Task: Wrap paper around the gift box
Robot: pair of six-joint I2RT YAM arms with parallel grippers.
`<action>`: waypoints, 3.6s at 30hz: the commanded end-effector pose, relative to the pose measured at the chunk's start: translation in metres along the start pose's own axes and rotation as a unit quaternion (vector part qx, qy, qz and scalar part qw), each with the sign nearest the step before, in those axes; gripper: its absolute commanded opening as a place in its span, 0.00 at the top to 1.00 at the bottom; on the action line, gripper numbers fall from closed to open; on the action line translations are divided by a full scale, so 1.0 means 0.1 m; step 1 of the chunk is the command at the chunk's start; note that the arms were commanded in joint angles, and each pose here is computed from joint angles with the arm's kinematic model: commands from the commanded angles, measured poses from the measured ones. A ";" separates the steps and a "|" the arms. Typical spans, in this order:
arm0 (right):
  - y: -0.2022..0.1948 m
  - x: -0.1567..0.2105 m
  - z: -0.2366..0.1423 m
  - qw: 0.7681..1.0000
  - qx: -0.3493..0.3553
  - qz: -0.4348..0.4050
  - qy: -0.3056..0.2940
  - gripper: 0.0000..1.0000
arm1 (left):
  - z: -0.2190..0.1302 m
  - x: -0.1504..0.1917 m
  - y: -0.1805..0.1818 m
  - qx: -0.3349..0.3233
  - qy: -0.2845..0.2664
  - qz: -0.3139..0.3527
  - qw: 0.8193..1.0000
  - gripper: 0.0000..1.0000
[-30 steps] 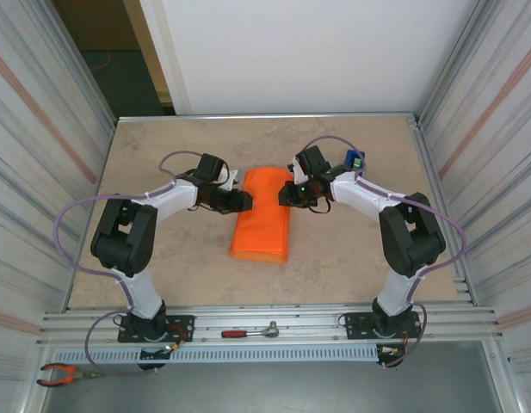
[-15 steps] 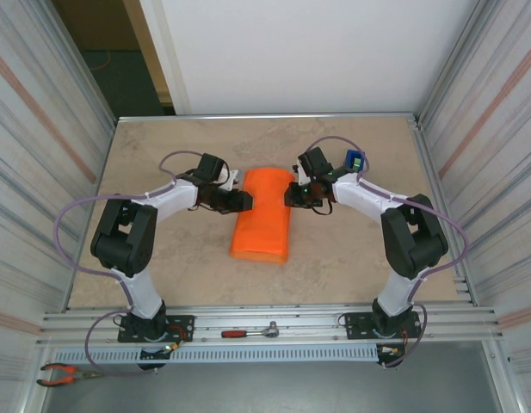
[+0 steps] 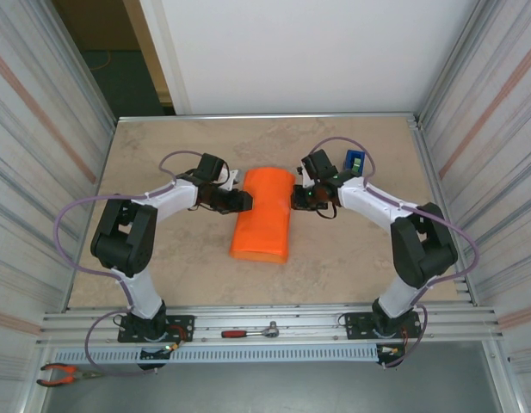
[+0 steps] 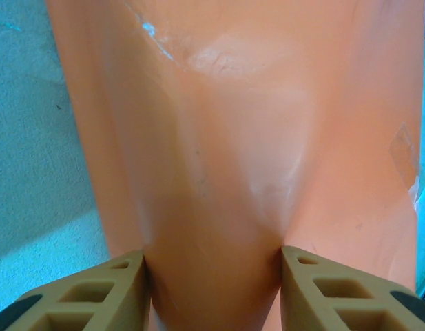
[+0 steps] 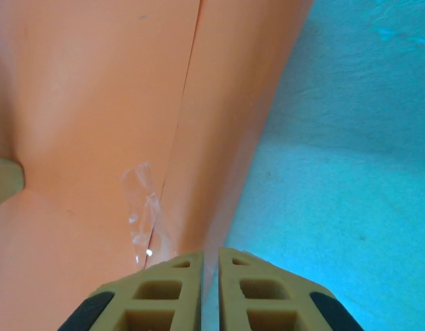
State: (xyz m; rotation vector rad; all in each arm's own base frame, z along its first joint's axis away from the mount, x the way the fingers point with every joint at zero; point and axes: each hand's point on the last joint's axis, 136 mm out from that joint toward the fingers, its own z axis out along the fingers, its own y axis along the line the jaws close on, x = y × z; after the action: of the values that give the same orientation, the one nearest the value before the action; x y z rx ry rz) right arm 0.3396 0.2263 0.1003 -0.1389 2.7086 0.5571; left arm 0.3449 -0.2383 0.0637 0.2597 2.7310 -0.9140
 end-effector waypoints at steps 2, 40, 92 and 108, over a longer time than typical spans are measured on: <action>0.06 -0.05 -0.19 1.000 0.014 -0.024 -0.008 0.88 | 0.26 0.79 0.55 -0.112 0.125 -0.043 0.985 0.54; -0.03 0.11 0.19 0.998 0.045 -0.004 0.032 0.98 | 0.02 0.38 -0.01 -0.027 0.075 -0.026 0.996 0.52; 0.58 -0.36 0.19 0.989 -0.104 0.097 -0.045 0.93 | -0.94 -0.23 -0.02 0.077 -0.108 -0.072 0.989 0.24; 0.10 -0.29 -0.56 0.988 0.068 0.035 -0.135 0.02 | -1.05 0.12 -0.01 0.069 -0.123 -0.066 0.988 0.01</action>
State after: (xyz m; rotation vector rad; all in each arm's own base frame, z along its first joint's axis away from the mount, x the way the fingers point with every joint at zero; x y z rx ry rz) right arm 0.3524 0.2417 0.1660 0.0507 2.4852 0.5487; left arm 0.3193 -0.1765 0.1370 -0.0245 2.5106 -1.1085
